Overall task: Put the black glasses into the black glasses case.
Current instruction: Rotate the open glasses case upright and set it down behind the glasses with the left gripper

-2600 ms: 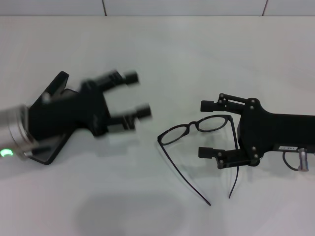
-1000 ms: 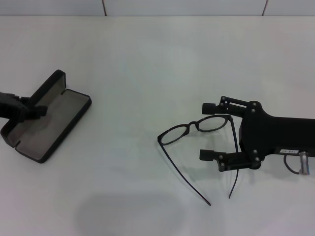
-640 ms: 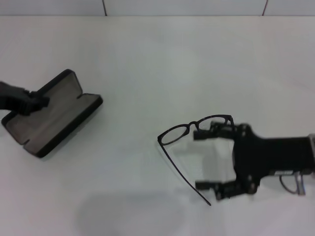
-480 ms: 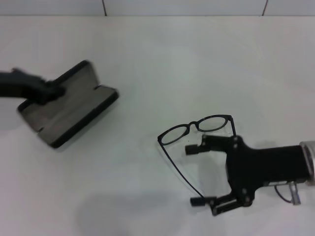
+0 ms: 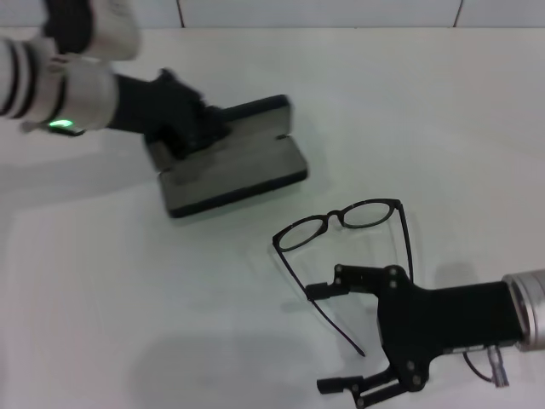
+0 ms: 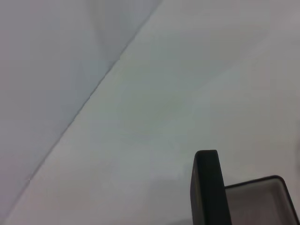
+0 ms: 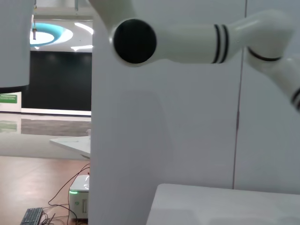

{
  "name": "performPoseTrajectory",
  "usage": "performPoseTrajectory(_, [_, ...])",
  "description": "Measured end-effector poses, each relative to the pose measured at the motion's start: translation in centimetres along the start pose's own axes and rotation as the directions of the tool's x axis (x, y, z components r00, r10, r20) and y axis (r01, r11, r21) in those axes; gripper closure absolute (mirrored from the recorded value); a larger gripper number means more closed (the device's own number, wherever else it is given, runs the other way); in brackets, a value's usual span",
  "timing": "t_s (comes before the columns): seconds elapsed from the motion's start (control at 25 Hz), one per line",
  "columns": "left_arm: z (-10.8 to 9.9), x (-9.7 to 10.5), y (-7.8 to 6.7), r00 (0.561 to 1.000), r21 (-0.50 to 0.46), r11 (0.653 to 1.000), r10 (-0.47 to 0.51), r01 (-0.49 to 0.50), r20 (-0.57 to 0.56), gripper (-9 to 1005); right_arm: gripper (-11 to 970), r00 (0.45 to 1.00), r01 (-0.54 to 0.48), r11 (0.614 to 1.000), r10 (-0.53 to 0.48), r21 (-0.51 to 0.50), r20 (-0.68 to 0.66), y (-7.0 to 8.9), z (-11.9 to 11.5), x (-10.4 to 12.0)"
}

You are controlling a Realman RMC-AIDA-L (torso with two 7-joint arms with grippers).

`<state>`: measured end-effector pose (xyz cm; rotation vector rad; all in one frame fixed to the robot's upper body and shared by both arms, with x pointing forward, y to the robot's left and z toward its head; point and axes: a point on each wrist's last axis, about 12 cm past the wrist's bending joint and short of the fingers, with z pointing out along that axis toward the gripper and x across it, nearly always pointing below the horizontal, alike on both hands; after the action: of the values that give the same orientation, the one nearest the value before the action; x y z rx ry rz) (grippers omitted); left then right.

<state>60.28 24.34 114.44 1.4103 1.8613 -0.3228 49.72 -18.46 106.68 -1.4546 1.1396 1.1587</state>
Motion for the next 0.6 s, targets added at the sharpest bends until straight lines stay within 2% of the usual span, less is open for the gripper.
performPoseTrajectory(0.12, [1.4, -1.6, 0.1, 0.995, 0.034, 0.995, 0.096, -0.097, 0.037, 794, 85, 1.000, -0.006, 1.000, 0.006, 0.002, 0.004, 0.3, 0.1, 0.2])
performPoseTrajectory(0.32, [3.1, -2.2, -0.1, 0.982, 0.061, 0.981, 0.184, -0.186, 0.033, 790, 89, 1.000, -0.008, 1.000, 0.008, 0.003, 0.013, 0.6, 0.4, 0.3])
performPoseTrajectory(0.44, [4.5, -2.7, -0.2, 0.974, 0.035, 0.973, 0.227, -0.228, 0.009, 783, 91, 1.000, -0.005, 1.000, 0.005, 0.007, 0.019, 1.1, 0.3, 0.5])
performPoseTrajectory(0.6, [5.4, -3.4, -0.4, 0.970, 0.000, 0.970, 0.242, -0.242, 0.017, 774, 94, 1.000, -0.004, 1.000, 0.003, 0.020, 0.021, 1.0, 0.1, 0.5])
